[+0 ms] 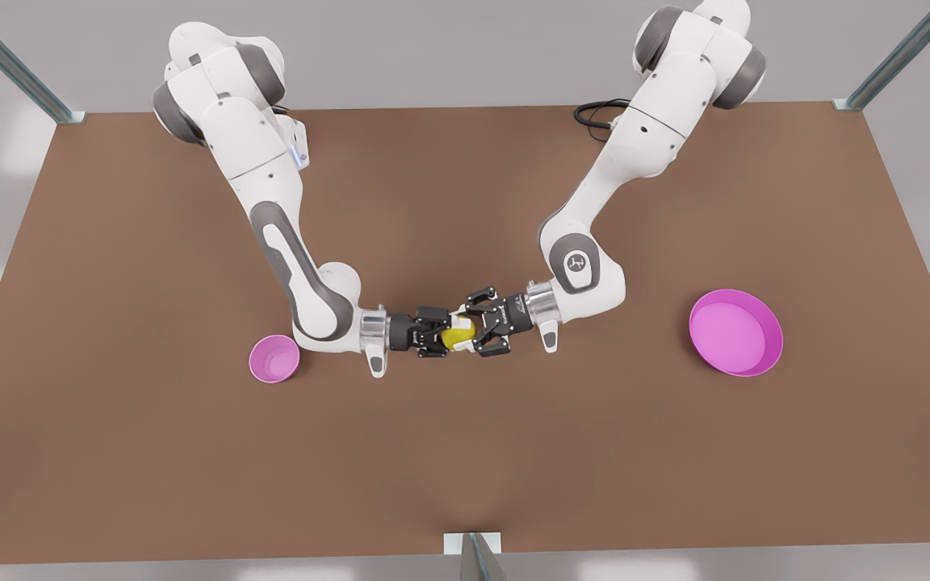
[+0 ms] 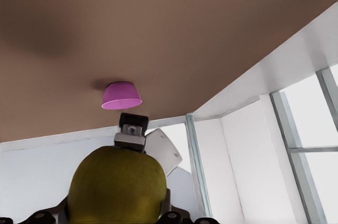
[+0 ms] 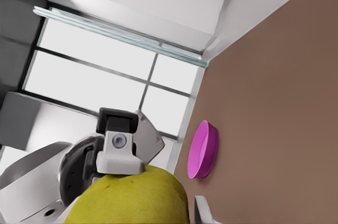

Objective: Use the left arm to pick up the apple from the plate, transfer it to the gripper of the right arm, and then use the right arm to place it into the bowl

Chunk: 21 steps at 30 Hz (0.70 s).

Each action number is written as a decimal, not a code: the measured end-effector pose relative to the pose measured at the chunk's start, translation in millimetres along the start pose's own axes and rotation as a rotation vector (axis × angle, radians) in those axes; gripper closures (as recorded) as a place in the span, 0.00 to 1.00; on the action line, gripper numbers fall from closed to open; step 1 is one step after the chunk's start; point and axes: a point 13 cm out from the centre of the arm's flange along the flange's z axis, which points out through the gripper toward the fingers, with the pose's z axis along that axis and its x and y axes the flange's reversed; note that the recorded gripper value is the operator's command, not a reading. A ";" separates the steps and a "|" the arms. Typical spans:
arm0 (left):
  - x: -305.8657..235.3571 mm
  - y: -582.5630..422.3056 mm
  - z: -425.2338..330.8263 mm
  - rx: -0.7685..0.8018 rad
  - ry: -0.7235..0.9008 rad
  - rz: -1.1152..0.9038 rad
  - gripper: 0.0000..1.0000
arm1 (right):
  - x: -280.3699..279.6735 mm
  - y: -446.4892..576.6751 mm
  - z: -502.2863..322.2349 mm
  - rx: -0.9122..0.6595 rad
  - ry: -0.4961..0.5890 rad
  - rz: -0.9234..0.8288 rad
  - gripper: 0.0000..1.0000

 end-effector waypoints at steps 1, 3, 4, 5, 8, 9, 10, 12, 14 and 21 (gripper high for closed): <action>0.2 0.0 0.1 0.000 0.000 0.000 0.38 | -0.3 0.3 0.0 -0.001 -0.001 -0.001 0.29; 0.3 0.2 0.2 0.000 0.000 0.000 0.37 | -1.0 0.7 -0.1 -0.001 -0.002 -0.004 0.34; 0.3 0.1 0.1 0.000 0.000 -0.001 0.28 | -1.0 0.9 0.1 -0.002 -0.002 -0.004 0.35; 0.4 0.0 0.2 0.001 0.001 -0.001 0.00 | -1.0 1.1 0.2 -0.002 -0.002 -0.005 0.35; 0.1 -1.3 -0.4 0.006 0.003 0.002 0.00 | -1.2 1.3 0.2 -0.003 -0.002 -0.007 0.35; 0.2 -2.3 -2.0 0.007 0.002 0.006 0.00 | -1.2 1.4 0.2 -0.003 -0.002 -0.008 0.35; -1.2 -4.6 -8.1 0.009 -0.004 0.009 0.00 | -1.2 1.5 0.2 -0.004 -0.002 -0.009 0.35; -6.9 2.8 -23.5 0.001 -0.024 0.008 0.00 | -1.1 1.4 0.1 -0.004 -0.002 -0.010 0.35; -16.1 13.3 -45.1 -0.008 -0.044 -0.004 0.00 | -3.2 3.1 -1.2 -0.005 -0.005 -0.013 0.35; -23.7 -0.3 -167.5 -0.327 -0.320 0.484 0.00 | -51.1 -9.4 -85.3 0.057 -0.032 -0.071 0.35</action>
